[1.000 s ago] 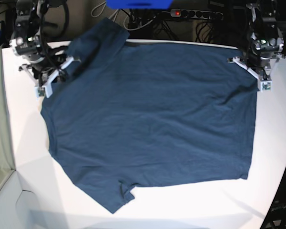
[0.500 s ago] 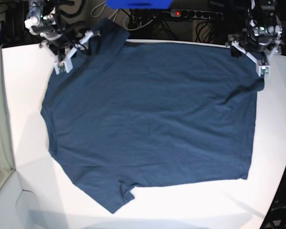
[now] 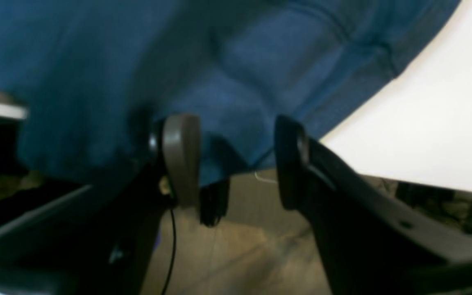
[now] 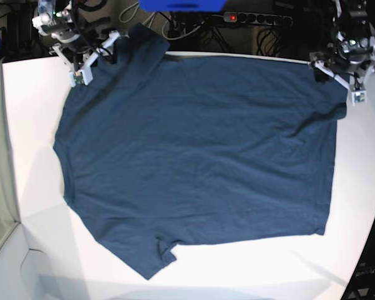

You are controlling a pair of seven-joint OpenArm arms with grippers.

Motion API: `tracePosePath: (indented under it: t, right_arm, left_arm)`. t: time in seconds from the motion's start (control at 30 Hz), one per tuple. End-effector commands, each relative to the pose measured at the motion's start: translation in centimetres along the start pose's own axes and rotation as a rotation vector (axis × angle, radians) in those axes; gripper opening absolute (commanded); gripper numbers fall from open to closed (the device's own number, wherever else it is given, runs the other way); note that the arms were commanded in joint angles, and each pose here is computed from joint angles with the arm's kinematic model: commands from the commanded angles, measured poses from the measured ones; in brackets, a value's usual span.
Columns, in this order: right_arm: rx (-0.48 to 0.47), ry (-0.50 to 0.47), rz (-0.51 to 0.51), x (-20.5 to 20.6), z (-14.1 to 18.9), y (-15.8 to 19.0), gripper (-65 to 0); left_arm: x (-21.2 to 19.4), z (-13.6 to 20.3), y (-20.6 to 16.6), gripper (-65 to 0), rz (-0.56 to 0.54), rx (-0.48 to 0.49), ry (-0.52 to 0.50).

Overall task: Layout the t-shirt on the table in an organized manner, then fold the t-shirt properly
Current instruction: 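Grasp the collar-side corners of the shirt with both grippers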

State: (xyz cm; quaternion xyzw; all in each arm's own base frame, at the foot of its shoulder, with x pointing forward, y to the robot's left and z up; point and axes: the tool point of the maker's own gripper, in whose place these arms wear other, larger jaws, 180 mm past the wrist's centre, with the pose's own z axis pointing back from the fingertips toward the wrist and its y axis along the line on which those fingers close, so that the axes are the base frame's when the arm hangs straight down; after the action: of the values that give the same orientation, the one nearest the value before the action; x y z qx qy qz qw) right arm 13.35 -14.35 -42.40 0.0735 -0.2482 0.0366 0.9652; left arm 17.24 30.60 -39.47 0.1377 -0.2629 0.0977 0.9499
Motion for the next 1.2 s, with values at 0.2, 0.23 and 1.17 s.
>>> tracePosePath:
  t: [0.2, 0.23, 1.17]
  right_arm:
    - [0.01, 0.016, -0.019, -0.5, -1.1, -0.2, -35.2]
    - [0.01, 0.018, -0.019, -0.5, -1.1, -0.2, -35.2]
    - [0.007, 0.058, -0.023, -1.8, -1.7, -0.8, -65.0]
  left_arm:
    - [1.2, -1.9, 0.4, -11.6, 0.036, 0.013, -0.003]
    - [1.0, -2.0, 0.4, -11.6, 0.038, 0.013, 0.004]
    - [-5.6, -4.7, -1.3, -30.6, -0.058, -0.107, 0.145]
